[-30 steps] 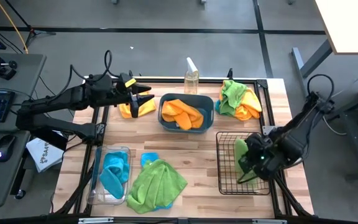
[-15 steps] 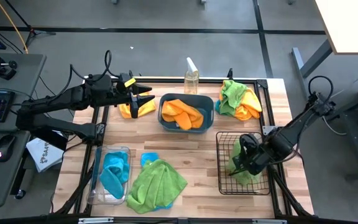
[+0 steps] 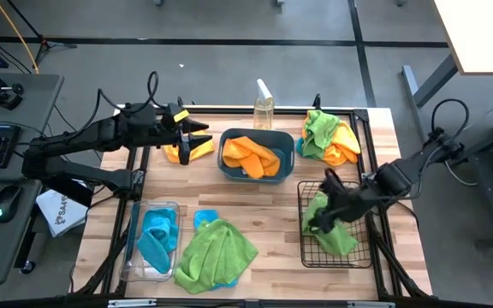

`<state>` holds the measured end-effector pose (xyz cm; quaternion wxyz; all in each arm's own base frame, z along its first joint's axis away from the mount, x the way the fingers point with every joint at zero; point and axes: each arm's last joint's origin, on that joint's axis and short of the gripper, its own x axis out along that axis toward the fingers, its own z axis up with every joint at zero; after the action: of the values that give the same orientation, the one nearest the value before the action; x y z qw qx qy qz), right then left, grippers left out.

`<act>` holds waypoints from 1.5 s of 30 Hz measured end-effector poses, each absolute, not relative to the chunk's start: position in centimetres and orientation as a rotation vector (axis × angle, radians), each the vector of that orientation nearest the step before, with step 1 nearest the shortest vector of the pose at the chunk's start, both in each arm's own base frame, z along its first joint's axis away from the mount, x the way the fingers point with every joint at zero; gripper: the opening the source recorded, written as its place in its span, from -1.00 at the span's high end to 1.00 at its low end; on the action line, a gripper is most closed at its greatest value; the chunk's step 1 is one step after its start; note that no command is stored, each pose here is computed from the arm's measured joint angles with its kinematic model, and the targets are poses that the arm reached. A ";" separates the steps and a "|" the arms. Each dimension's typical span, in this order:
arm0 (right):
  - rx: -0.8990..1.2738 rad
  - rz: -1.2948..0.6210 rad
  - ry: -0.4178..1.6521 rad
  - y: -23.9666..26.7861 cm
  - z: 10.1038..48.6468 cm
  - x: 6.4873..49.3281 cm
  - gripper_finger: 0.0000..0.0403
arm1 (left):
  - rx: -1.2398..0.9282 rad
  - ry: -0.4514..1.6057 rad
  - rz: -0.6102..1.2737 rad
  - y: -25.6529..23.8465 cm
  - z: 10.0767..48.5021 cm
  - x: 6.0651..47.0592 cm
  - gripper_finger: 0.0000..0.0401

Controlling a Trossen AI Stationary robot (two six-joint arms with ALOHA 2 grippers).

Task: Sort microfiber towel by color & place in baskets
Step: Put the bottom green towel into the black wire basket

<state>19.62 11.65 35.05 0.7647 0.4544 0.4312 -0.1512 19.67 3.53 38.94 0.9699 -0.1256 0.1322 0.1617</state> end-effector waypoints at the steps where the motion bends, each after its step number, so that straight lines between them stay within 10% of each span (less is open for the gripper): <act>1: 0.987 -0.267 0.867 11.7 35.3 20.5 -0.56 | -0.269 0.284 0.309 3.5 38.8 19.7 0.10; 19: 0.471 0.221 0.871 10.9 24.0 37.3 -0.56 | -0.398 0.357 0.172 2.4 38.2 19.8 0.10; 45: -0.066 0.233 1.090 16.0 14.5 43.3 -0.13 | -0.300 0.370 0.156 2.4 38.1 19.8 0.10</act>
<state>43.26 15.99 14.49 0.8482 -0.0313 0.5171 0.1105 19.78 2.38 38.11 0.9688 -0.1484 0.1830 0.0770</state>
